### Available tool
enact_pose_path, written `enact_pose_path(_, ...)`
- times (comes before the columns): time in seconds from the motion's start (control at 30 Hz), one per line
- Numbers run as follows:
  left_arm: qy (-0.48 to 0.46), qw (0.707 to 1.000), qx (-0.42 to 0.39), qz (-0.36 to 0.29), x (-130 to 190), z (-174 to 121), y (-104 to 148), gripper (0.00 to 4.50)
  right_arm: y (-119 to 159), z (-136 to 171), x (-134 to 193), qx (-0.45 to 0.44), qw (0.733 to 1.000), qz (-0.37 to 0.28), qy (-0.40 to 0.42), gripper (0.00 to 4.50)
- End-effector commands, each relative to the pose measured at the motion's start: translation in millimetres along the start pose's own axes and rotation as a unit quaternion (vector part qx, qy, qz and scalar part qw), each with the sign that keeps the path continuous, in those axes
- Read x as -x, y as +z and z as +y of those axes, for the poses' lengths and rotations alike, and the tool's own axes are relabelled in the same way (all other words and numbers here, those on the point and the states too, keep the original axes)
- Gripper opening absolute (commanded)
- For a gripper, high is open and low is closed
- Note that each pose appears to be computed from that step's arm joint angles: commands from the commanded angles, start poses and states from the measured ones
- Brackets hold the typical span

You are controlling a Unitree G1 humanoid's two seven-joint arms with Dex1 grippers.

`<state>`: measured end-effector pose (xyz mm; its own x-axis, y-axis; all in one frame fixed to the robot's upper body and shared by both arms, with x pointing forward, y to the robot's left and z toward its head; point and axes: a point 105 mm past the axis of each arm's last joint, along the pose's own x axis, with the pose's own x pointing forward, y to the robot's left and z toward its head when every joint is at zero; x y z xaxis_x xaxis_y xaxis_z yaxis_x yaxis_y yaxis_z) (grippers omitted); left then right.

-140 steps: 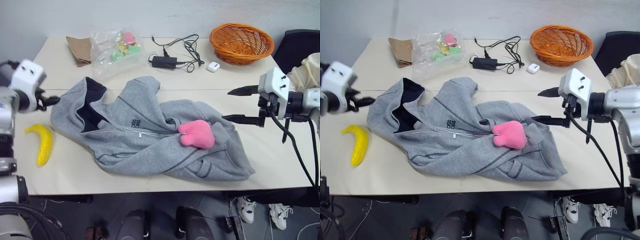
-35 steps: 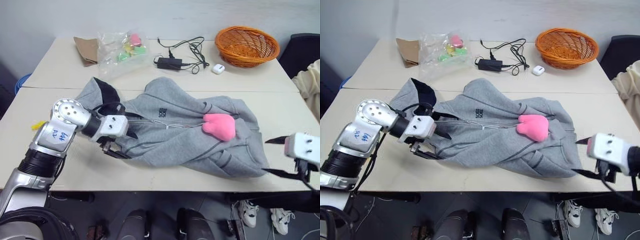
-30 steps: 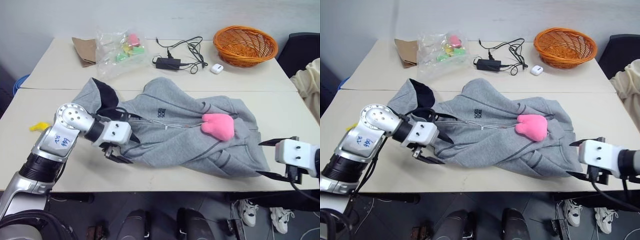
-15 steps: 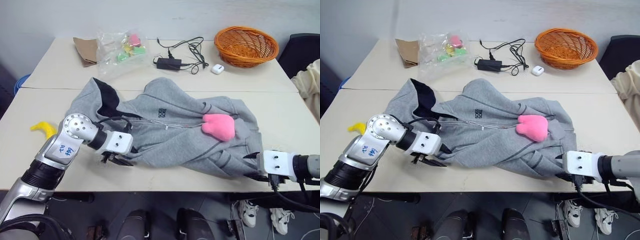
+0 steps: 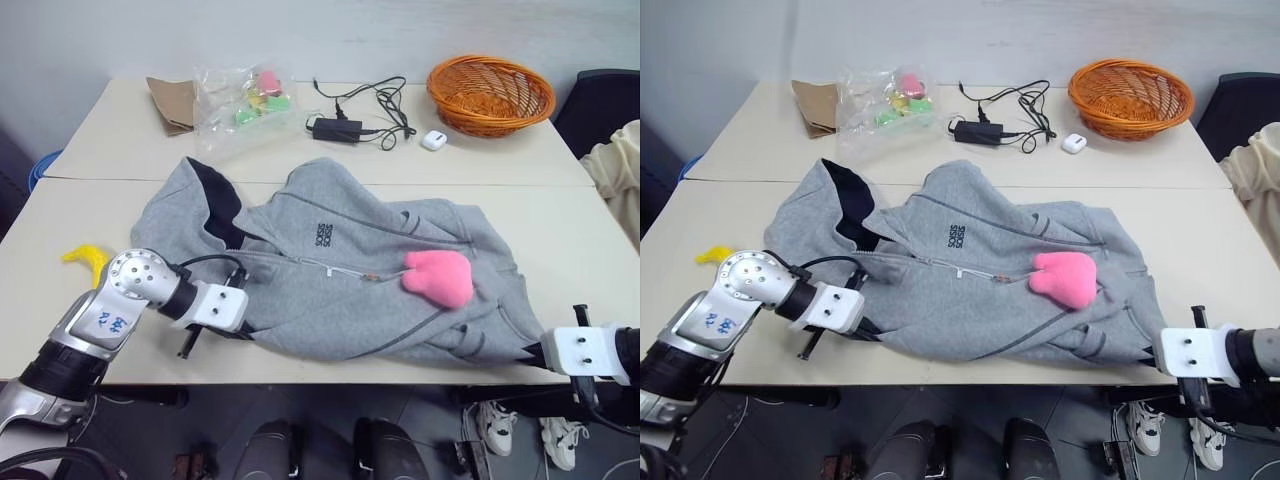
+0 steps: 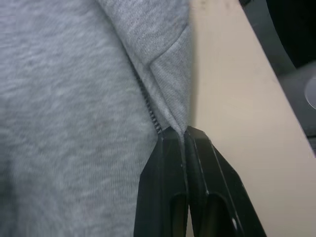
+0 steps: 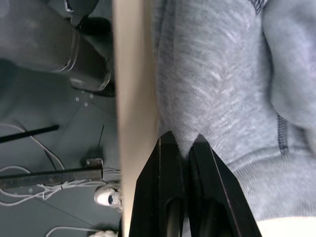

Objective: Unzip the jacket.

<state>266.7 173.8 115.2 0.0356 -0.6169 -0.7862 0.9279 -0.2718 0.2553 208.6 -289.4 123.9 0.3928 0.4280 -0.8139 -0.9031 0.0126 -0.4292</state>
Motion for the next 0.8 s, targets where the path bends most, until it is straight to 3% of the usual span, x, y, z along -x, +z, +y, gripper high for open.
enact_pose_path(0.03,-0.008,0.999,0.027,0.044,12,-14,-23,0.0,-16,2,17,-0.012,0.999,0.039,-0.014,0.03)
enact_pose_path(0.3,0.009,1.0,0.025,0.016,-2,-16,-18,0.0,-1,-8,10,-0.011,0.998,0.015,-0.061,0.03)
enact_pose_path(0.37,0.007,0.999,0.036,-0.004,-3,-16,-11,0.0,5,-11,16,-0.01,0.998,0.013,-0.06,0.52)
enact_pose_path(0.47,-0.012,0.998,0.05,-0.029,3,-21,0,0.6,18,-22,24,0.015,0.996,0.004,-0.087,1.29)
enact_pose_path(0.6,-0.008,0.993,0.079,-0.086,18,-21,19,1.74,41,-31,33,0.017,0.994,-0.03,-0.105,2.54)
enact_pose_path(0.67,-0.027,0.987,0.102,-0.122,30,-25,31,2.31,50,-38,35,0.034,0.991,-0.039,-0.12,2.55)
enact_pose_path(0.8,-0.043,0.973,0.132,-0.183,54,-23,55,2.31,52,-59,27,0.102,0.979,-0.022,-0.175,2.55)
